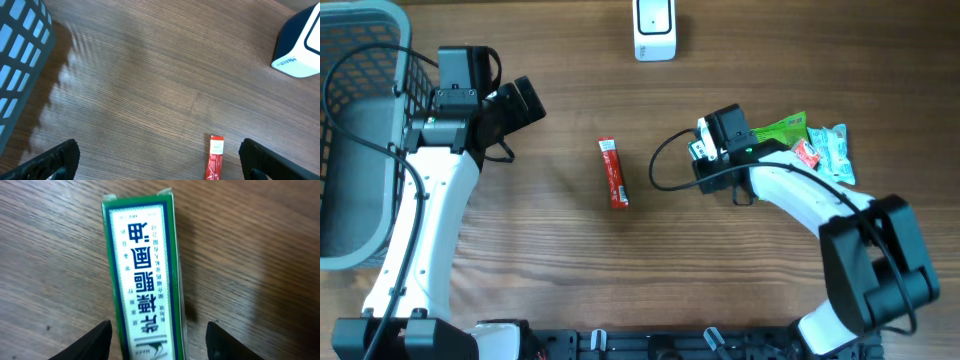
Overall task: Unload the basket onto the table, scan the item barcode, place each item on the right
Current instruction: 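Lift the green box up to the white scanner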
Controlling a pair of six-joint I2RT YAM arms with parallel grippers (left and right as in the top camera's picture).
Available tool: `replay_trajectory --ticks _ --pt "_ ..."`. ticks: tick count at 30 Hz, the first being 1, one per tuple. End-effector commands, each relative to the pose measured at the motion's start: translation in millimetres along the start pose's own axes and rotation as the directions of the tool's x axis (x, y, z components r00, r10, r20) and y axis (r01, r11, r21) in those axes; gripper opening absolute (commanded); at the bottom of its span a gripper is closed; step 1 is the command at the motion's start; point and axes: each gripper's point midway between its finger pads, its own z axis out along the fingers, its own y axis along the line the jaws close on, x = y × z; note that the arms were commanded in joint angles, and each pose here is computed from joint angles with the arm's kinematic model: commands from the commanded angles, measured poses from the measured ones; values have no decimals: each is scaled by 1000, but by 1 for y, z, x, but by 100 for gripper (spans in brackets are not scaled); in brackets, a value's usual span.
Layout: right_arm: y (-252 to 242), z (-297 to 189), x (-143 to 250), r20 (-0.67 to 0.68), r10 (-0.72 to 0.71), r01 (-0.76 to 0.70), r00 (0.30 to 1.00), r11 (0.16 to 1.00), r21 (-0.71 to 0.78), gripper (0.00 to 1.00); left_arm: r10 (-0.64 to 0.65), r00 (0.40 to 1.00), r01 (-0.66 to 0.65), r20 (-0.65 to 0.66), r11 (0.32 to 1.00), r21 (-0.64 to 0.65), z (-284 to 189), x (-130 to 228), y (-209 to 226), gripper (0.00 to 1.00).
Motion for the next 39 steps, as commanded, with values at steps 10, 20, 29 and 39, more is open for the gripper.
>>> replay_trajectory --ticks 10,20,29,39 --pt "3 5 -6 18 -4 5 1000 1000 -13 60 7 1000 -7 10 1000 -14 0 -4 3 100" --pt "5 6 -14 54 -3 4 999 1000 -21 49 7 1000 -7 10 1000 -14 0 -4 3 100" --pt "5 7 -10 41 -1 2 999 1000 -20 39 7 1000 -7 10 1000 -14 0 -4 3 100" --pt "6 11 -4 31 -4 5 1000 1000 -28 45 7 1000 -7 9 1000 -14 0 -4 3 100"
